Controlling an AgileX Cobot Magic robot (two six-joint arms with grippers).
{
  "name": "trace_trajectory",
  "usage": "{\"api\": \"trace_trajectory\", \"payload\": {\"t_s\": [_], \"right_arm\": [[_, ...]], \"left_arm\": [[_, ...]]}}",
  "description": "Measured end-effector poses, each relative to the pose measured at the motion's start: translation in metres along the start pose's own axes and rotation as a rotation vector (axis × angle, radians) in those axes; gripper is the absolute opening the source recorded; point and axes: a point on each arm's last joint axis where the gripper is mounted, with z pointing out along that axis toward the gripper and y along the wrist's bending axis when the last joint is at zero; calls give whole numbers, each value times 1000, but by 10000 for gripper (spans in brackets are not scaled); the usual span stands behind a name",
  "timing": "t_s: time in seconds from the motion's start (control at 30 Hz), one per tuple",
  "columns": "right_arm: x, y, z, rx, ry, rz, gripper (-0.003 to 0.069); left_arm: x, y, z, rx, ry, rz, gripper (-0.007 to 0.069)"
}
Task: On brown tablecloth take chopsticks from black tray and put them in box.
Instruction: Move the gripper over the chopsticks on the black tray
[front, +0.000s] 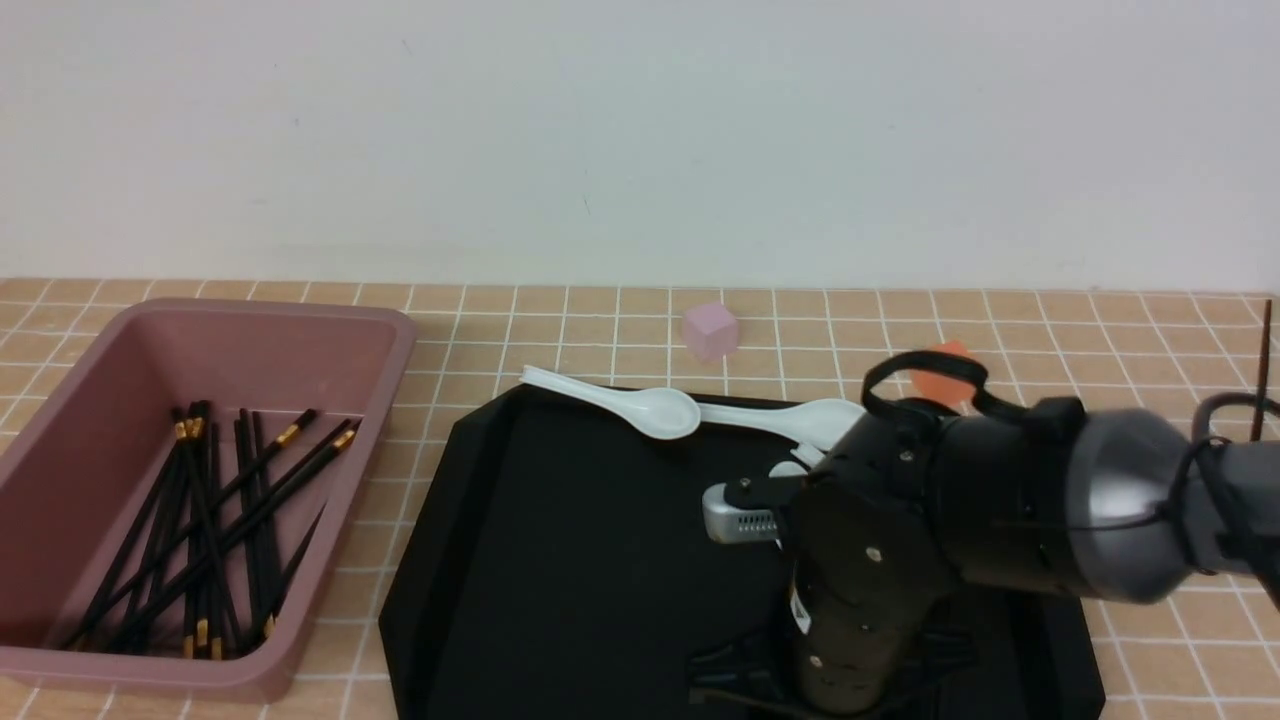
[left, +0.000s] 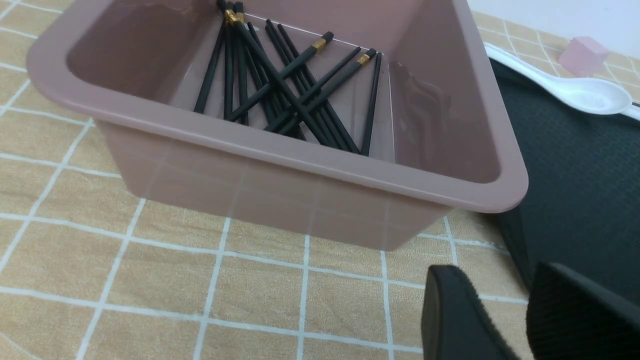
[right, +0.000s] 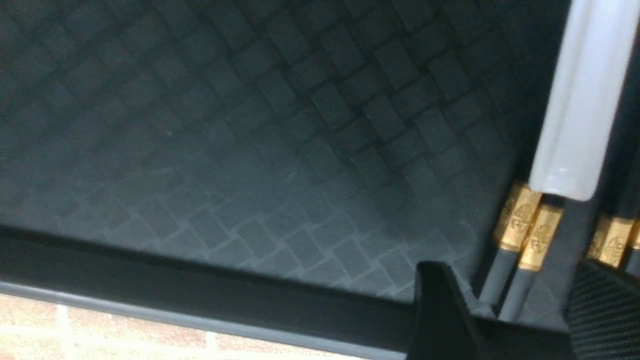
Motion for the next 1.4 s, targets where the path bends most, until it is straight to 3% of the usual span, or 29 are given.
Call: {"api": "trace_trajectory", "payload": {"t_s": [0.73, 1.03, 1.4], "right_arm": [[-2, 1, 24, 60, 31, 58, 349], [-6, 1, 26, 92, -26, 45, 209], [-7, 1, 31, 113, -13, 51, 149]], "left_arm": [[0, 0, 0, 0, 0, 0, 239], [0, 0, 0, 0, 0, 0, 239], [0, 0, 0, 0, 0, 0, 239]]}}
